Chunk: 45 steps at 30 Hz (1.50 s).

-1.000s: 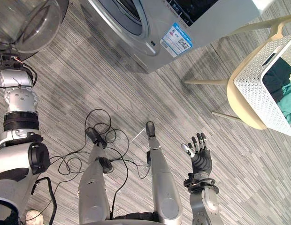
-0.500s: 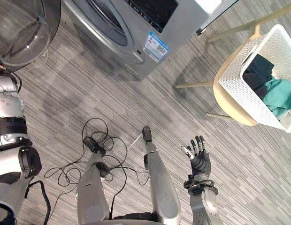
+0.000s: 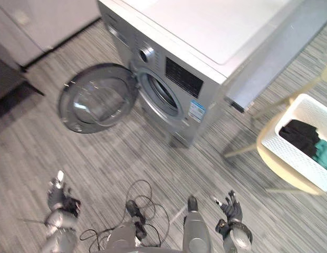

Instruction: Pick up the laundry basket with both hands and put the clothes into the washing machine.

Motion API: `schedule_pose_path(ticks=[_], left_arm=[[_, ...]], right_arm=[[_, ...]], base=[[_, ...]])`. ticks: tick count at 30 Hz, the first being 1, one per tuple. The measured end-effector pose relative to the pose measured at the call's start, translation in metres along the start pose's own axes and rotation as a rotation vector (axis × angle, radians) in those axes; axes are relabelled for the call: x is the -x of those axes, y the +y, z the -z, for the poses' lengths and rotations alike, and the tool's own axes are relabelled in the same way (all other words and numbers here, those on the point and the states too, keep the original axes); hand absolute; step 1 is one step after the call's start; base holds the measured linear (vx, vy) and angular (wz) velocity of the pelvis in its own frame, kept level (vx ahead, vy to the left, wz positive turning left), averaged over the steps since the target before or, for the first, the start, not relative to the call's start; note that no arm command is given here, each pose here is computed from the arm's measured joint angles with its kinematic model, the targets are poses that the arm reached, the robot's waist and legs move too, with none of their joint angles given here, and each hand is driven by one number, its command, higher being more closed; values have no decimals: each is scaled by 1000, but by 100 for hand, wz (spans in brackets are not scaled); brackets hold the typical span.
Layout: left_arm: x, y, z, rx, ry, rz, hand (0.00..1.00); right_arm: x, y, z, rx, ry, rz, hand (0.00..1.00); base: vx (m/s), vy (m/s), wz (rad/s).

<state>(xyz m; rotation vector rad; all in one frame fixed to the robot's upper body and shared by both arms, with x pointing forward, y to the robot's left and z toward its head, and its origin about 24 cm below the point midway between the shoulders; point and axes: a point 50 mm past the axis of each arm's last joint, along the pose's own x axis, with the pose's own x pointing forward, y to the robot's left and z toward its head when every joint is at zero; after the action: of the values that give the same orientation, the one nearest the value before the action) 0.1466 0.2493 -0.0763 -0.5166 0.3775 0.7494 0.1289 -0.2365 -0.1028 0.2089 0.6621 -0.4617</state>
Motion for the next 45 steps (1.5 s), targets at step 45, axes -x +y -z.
schedule_pose_path(ticks=[45], left_arm=[[22,60,98,-63,539,-326,0]], right_arm=[[-16,-2,42,-15,283,180,0]], base=[[27,-76,-57]])
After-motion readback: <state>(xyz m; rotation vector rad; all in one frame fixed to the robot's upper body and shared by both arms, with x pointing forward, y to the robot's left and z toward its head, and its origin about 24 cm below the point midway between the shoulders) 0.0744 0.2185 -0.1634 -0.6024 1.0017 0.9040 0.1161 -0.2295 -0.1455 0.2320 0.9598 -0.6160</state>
